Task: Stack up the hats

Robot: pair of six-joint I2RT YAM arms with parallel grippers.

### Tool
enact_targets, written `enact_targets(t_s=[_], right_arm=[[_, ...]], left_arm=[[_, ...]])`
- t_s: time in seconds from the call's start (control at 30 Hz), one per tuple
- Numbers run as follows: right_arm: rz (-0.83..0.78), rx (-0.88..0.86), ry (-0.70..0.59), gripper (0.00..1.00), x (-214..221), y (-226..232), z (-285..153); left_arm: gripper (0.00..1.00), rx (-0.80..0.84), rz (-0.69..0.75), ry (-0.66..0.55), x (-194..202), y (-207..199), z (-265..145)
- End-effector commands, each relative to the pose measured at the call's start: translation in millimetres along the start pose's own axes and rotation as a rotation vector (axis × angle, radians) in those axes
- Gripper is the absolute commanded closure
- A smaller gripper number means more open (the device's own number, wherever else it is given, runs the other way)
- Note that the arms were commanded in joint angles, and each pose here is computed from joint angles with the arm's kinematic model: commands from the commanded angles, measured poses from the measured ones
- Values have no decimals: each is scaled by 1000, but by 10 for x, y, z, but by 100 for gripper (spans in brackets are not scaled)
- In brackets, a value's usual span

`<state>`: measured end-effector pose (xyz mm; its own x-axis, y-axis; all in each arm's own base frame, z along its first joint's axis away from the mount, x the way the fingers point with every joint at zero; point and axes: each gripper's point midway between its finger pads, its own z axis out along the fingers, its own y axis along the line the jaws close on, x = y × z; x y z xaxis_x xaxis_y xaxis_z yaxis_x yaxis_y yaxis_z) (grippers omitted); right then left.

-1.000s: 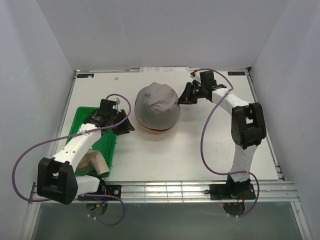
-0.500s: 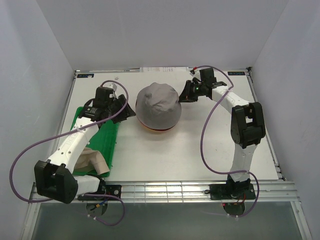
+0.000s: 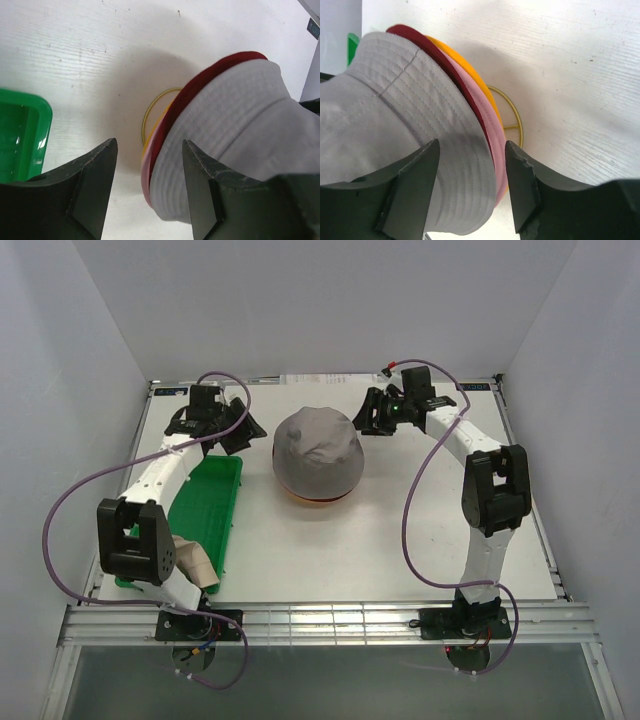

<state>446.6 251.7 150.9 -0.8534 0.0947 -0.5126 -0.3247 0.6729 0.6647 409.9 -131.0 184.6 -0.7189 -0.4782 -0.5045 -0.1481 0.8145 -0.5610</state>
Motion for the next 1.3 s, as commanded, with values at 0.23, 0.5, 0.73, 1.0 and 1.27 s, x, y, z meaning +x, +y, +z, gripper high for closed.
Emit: enact_targets(t_s=[0.23, 0.5, 0.73, 1.0, 1.27], right_arm=[[17, 47, -66, 36, -183, -30, -257], [67, 38, -34, 36, 248, -97, -393], [97, -4, -38, 36, 375, -33, -440], [123, -38, -40, 37, 388, -1, -406], [134, -64, -45, 40, 377, 41, -393]], left_arm=[[35, 280, 3, -30, -297, -430, 171], [36, 342, -49, 15, -241, -446, 317], [37, 389, -68, 54, -150, -454, 431], [37, 412, -77, 83, -64, -488, 507], [50, 414, -85, 112, 77, -489, 571]])
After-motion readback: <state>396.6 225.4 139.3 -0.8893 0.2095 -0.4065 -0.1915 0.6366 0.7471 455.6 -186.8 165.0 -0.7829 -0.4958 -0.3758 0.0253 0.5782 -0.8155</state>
